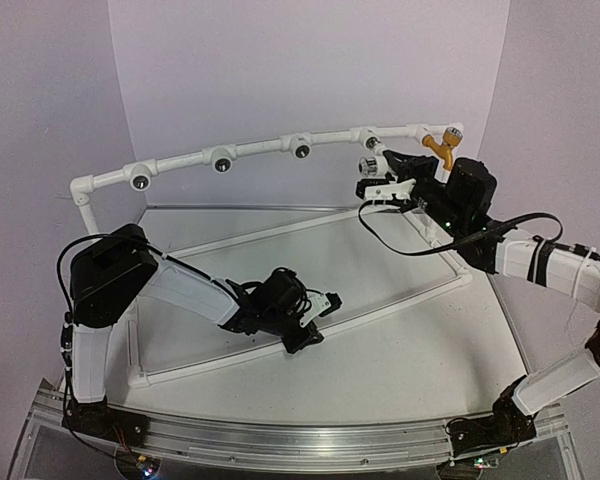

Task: Install the water faucets
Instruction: Hold the pipe with the faucet installed at the center of the board.

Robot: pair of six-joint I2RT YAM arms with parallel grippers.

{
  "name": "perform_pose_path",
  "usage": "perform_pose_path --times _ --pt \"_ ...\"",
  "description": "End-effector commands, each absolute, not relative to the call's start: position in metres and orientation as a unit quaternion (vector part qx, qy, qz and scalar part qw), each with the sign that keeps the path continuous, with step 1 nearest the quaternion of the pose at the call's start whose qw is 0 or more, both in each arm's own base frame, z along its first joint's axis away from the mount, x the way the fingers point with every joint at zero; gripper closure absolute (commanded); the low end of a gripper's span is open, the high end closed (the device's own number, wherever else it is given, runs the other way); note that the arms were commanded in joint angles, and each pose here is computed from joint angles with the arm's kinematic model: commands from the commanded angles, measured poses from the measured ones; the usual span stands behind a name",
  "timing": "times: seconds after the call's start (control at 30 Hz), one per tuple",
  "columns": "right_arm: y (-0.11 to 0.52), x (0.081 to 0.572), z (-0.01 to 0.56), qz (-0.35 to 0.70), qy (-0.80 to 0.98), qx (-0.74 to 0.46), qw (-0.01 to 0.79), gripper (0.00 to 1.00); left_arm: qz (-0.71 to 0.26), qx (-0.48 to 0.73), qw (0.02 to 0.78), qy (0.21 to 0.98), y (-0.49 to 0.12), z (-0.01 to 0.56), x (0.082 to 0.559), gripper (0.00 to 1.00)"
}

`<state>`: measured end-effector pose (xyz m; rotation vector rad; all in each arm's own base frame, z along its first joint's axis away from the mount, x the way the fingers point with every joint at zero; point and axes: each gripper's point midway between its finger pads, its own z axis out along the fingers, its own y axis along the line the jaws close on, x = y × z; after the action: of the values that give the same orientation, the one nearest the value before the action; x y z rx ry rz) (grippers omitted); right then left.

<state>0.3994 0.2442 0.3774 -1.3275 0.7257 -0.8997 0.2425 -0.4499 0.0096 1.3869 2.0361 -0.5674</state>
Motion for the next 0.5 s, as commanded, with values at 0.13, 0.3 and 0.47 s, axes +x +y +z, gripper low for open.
perform_pose_path --times 0.13,0.3,0.47 --pt "0.245 0.400 0.421 -0.393 0.304 -0.535 0.683 1.00 -0.126 0.521 0.129 0.834 -0.371 -0.091 0.192 1.00" --pt "0.247 0.404 0.418 -0.388 0.307 -0.537 0.683 1.00 -0.121 0.528 0.127 0.831 -0.372 -0.095 0.189 1.00" --pt "0.250 0.408 0.417 -0.383 0.310 -0.537 0.684 1.00 -0.120 0.532 0.127 0.828 -0.373 -0.096 0.187 1.00"
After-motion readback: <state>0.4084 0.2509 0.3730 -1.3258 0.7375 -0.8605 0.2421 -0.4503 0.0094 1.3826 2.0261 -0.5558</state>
